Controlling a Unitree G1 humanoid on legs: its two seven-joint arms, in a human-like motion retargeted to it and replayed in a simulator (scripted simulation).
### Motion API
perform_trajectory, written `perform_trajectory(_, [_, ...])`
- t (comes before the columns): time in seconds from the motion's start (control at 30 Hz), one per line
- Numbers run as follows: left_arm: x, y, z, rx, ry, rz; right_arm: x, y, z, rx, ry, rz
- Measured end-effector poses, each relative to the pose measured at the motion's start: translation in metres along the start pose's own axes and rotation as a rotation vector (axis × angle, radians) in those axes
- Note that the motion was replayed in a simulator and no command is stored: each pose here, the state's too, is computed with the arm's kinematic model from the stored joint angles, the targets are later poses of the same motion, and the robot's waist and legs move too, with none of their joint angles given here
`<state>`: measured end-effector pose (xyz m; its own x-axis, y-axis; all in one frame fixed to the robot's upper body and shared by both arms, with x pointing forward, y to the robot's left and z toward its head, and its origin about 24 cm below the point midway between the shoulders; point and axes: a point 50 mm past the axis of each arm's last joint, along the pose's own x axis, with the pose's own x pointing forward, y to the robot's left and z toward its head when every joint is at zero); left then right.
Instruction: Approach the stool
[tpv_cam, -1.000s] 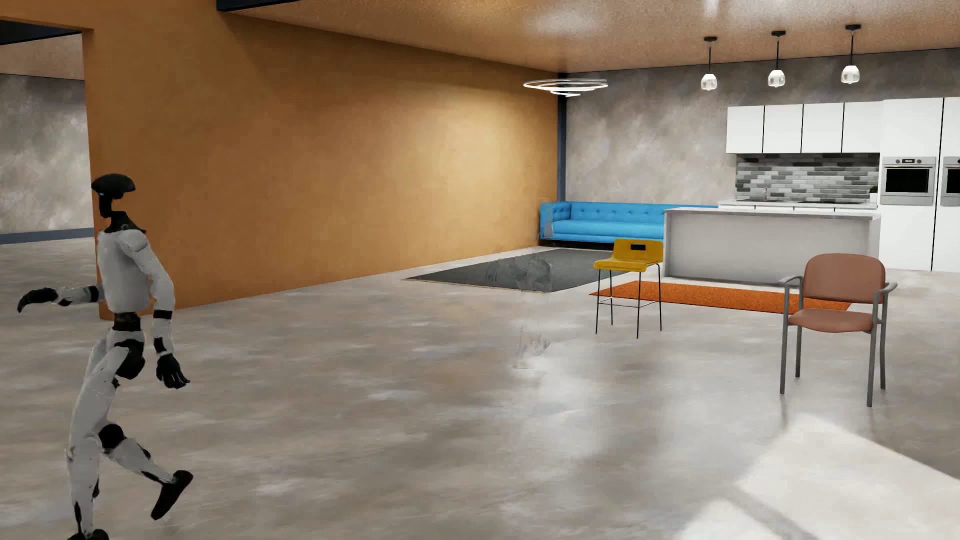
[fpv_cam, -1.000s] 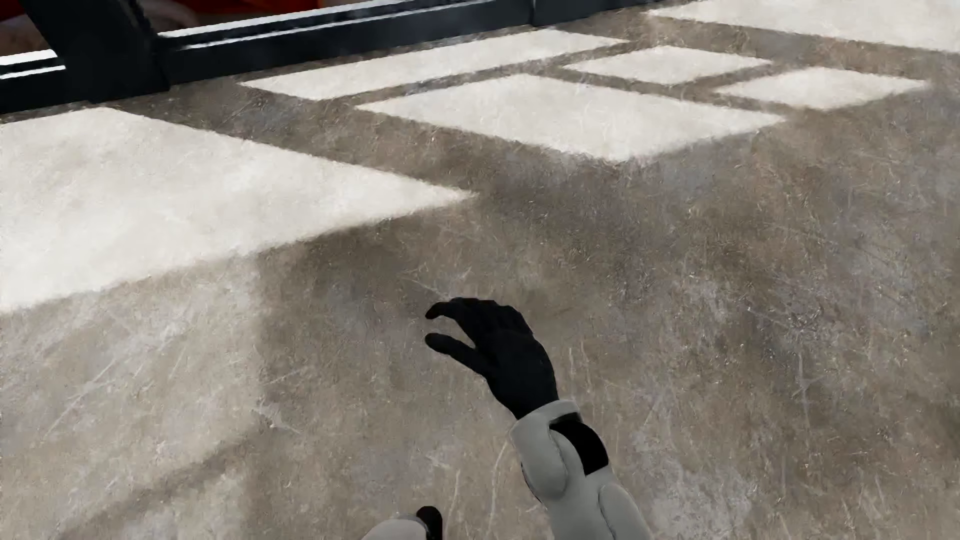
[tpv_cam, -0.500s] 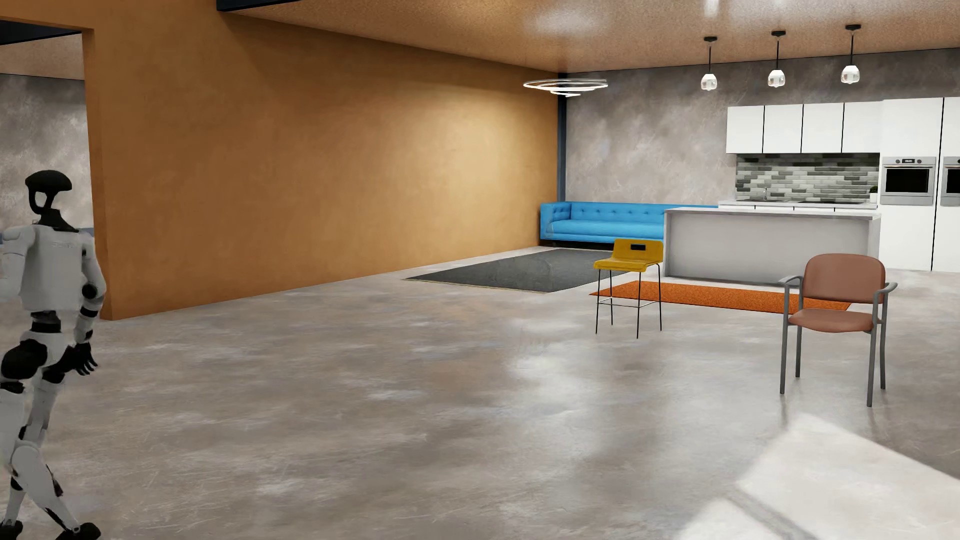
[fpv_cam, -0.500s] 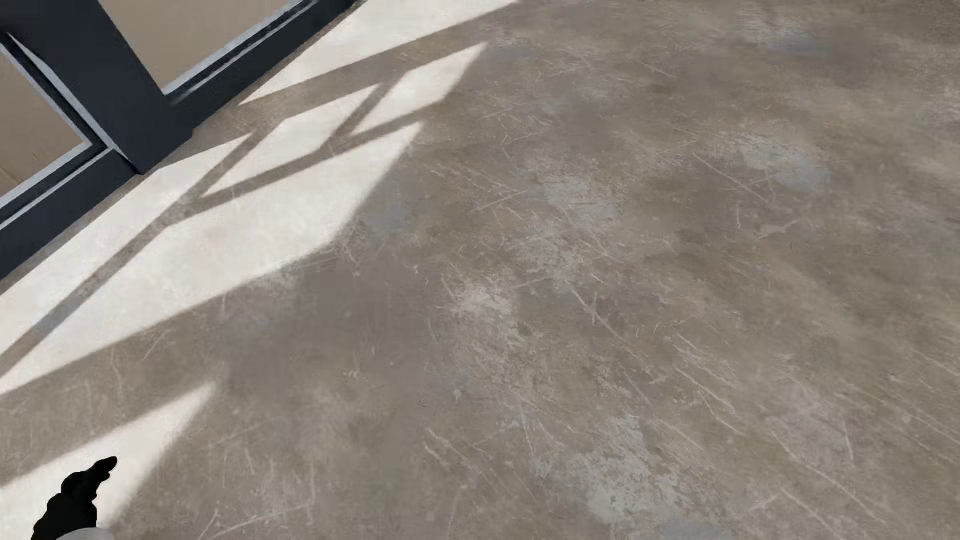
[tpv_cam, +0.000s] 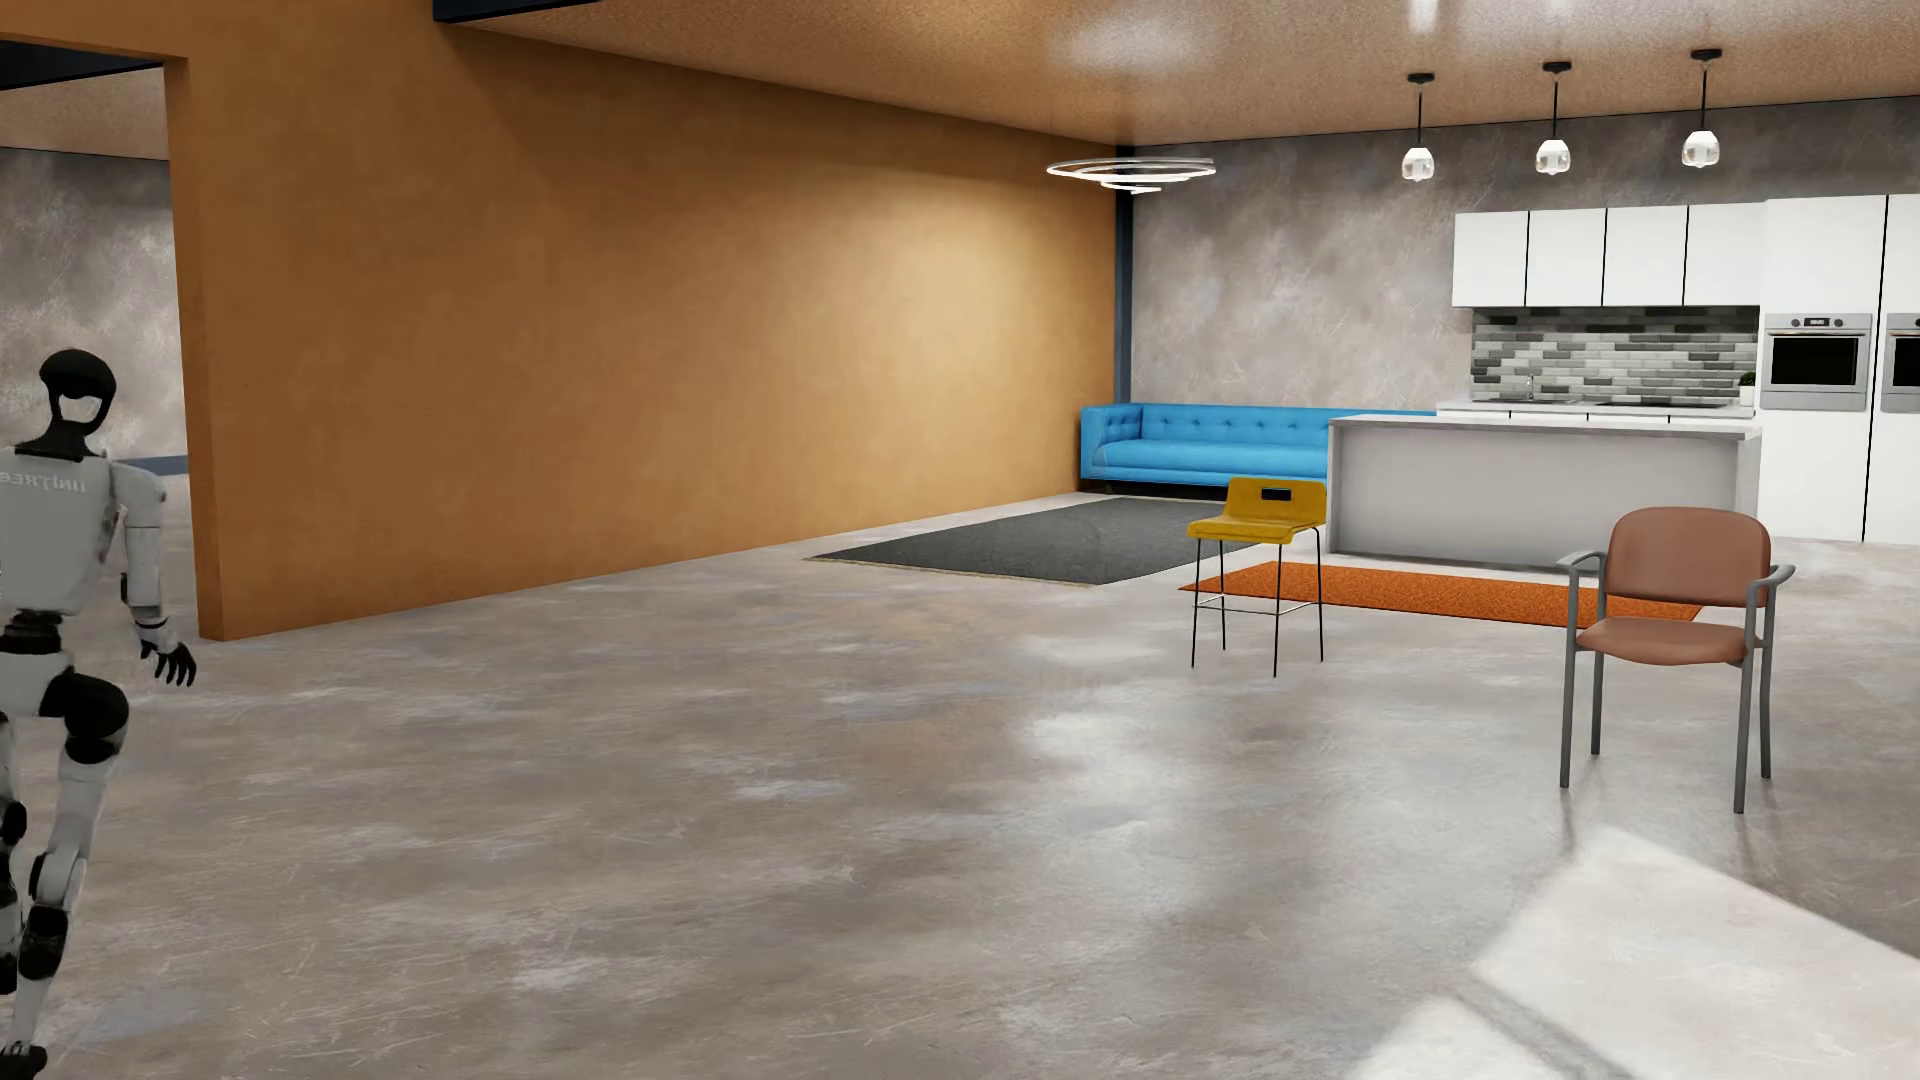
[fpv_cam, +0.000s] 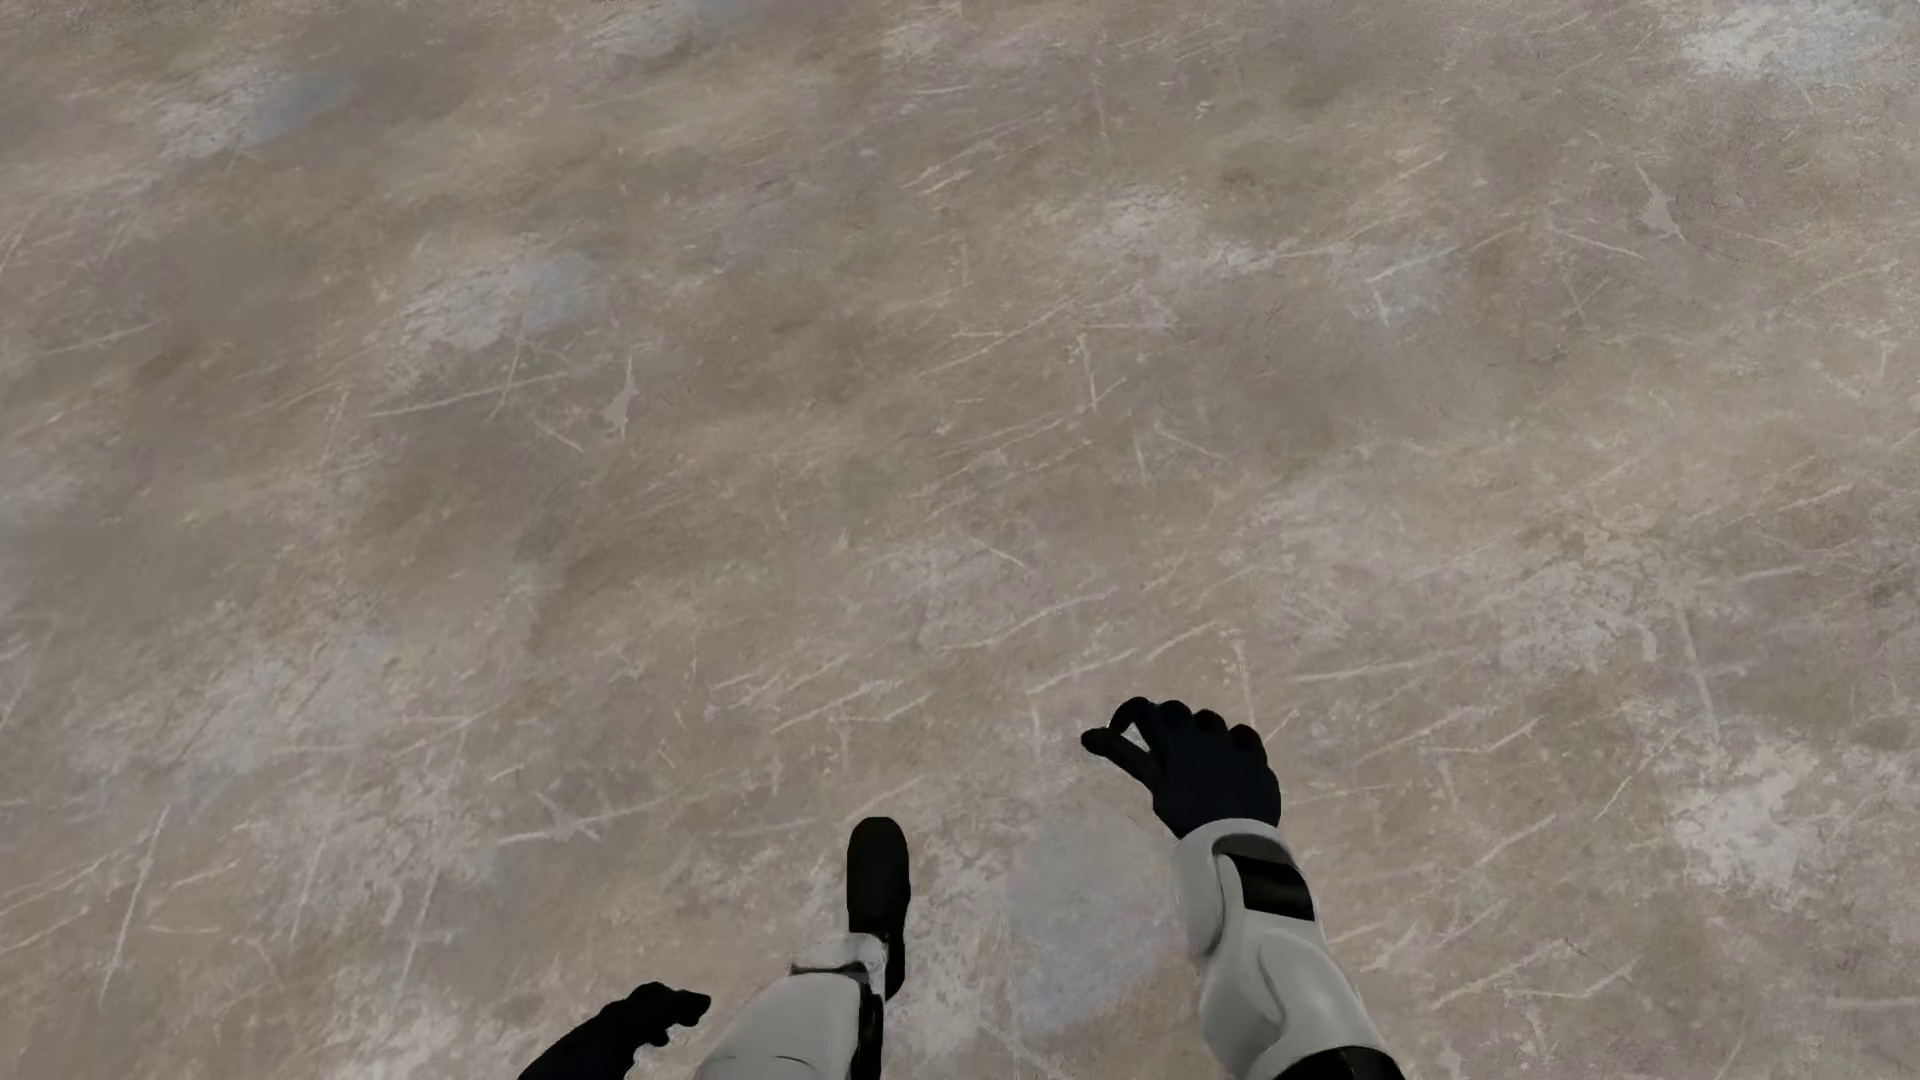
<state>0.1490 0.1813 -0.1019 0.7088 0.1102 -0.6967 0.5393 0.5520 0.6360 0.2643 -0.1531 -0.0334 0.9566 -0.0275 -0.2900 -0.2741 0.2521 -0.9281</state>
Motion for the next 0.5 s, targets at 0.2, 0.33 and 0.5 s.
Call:
perform_trajectory(0.2, [0.001,-0.017,-0.061,-0.027,0.347,-0.128,-0.041,0.056,-0.081,-0.029,0.421,0.326])
perform_trajectory(0.33, [0.002,-0.024,-0.085,0.396,0.453,-0.323,-0.119,0.112,-0.126,0.186,0.766,0.467])
perform_trajectory(0.5, [0.020,0.018,-0.034,-0.061,0.177,-0.032,-0.192,0.148,-0.151,-0.127,0.691,0.900])
